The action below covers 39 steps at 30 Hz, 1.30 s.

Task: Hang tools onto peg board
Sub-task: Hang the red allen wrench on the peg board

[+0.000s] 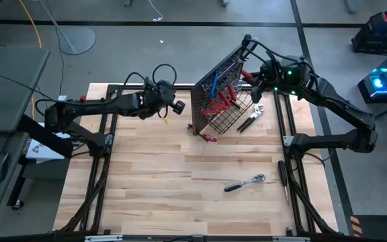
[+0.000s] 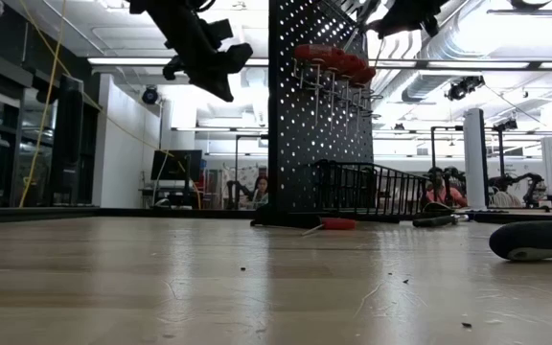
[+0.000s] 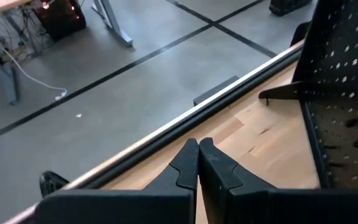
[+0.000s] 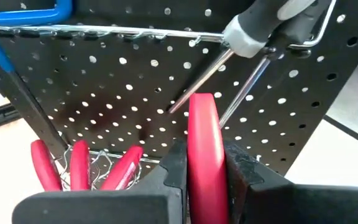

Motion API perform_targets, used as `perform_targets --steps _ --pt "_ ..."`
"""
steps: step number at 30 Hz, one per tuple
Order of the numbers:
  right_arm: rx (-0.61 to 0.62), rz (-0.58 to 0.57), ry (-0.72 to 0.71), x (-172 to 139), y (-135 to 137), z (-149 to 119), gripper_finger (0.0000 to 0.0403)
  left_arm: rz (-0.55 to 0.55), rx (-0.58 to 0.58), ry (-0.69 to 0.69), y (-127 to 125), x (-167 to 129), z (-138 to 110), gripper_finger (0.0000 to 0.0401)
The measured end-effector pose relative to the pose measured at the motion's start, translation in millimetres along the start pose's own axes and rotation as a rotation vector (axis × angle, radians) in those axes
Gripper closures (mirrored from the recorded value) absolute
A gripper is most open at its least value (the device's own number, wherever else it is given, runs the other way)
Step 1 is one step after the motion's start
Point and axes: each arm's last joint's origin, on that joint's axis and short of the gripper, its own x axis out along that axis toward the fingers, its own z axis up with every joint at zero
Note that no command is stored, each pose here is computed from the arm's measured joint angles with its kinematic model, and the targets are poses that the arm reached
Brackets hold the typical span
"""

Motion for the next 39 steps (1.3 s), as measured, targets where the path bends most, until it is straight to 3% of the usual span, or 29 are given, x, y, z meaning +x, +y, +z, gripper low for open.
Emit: perform_targets --steps 4,15,21,31,34,39 --pt "0.0 0.006 0.0 0.1 1.4 0.0 0.0362 -0.023 0.032 -0.008 3.2 3.8 3.4 0.0401" --pt "-0.048 0.036 0.094 28.6 2.2 -6.6 0.0362 -0.041 -0.075 -0.079 9.3 10.2 15.1 0.0401" --pt "-0.138 0.05 0.191 44.8 2.2 -15.6 0.0362 -0.044 -0.06 -0.09 9.2 10.1 16.3 0.0401" --pt "-0.146 0.051 0.23 48.1 -4.1 -19.3 0.0362 -0.062 -0.134 -0.141 7.9 9.2 22.4 0.0401" --pt "-0.102 0.091 0.241 46.9 -6.2 -20.6 0.0321 -0.064 -0.141 -0.148 7.9 9.2 23.2 0.0401" --pt "-0.084 0.138 0.273 45.7 -8.4 -23.9 0.0203 -0.066 -0.138 -0.147 7.2 8.7 22.9 0.0401"
